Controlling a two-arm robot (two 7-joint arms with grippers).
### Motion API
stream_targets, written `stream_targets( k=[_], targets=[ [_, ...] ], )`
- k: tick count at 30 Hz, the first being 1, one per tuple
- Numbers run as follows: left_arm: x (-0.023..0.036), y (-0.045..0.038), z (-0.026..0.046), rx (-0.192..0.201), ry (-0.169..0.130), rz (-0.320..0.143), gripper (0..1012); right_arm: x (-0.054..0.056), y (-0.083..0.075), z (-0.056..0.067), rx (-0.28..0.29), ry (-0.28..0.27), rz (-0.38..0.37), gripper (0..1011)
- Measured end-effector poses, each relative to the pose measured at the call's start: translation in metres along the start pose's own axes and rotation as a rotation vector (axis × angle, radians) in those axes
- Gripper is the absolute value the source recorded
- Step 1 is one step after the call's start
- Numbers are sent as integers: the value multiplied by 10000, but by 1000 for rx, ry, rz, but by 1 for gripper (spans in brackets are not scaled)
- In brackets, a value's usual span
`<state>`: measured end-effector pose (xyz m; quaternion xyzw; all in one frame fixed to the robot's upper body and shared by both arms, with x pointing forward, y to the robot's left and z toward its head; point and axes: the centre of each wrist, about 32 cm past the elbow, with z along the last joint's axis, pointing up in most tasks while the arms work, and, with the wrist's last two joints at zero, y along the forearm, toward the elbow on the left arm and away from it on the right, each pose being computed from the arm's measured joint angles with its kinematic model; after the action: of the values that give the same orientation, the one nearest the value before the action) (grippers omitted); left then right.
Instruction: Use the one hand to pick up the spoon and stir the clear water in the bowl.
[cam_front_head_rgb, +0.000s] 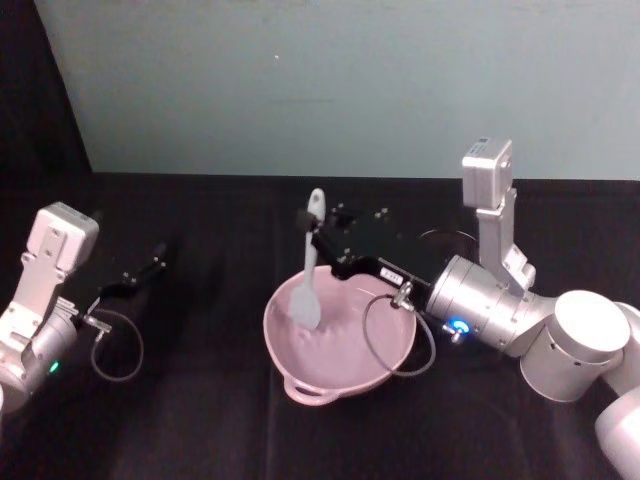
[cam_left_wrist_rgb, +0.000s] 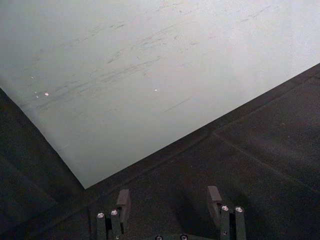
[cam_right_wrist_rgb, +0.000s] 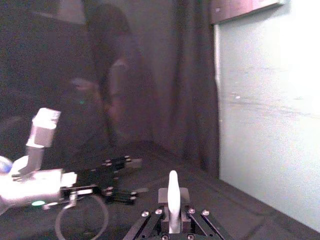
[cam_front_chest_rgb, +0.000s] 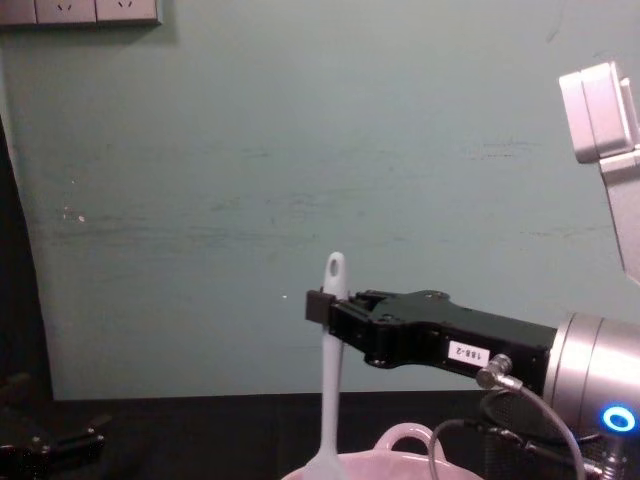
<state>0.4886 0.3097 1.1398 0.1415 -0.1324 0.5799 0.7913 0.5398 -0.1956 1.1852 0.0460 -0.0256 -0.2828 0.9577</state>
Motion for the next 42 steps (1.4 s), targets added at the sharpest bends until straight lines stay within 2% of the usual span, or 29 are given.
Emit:
stream_targets(
  k=[4, 8, 16, 21, 26, 31, 35, 42],
  targets=[
    [0, 0, 0, 0, 0, 0, 1005, 71, -30, -15, 2, -11, -49, 125],
    [0, 0, 0, 0, 0, 0, 1005, 143, -125, 2, -13, -41, -109, 125],
    [0, 0, 0, 0, 0, 0, 1005, 152, -293, 48, -28, -73, -146, 125],
    [0, 0, 0, 0, 0, 0, 1005, 95, -348, 80, -42, -87, -135, 125],
    [0, 0, 0, 0, 0, 0, 1005, -17, -337, 117, -58, -104, -91, 125],
    [0, 0, 0, 0, 0, 0, 1005, -160, -240, 119, -54, -99, -22, 125],
    [0, 0, 0, 0, 0, 0, 1005, -234, -156, 112, -45, -92, 10, 125],
    [0, 0, 0, 0, 0, 0, 1005, -254, -34, 75, -23, -76, 24, 125]
  ],
)
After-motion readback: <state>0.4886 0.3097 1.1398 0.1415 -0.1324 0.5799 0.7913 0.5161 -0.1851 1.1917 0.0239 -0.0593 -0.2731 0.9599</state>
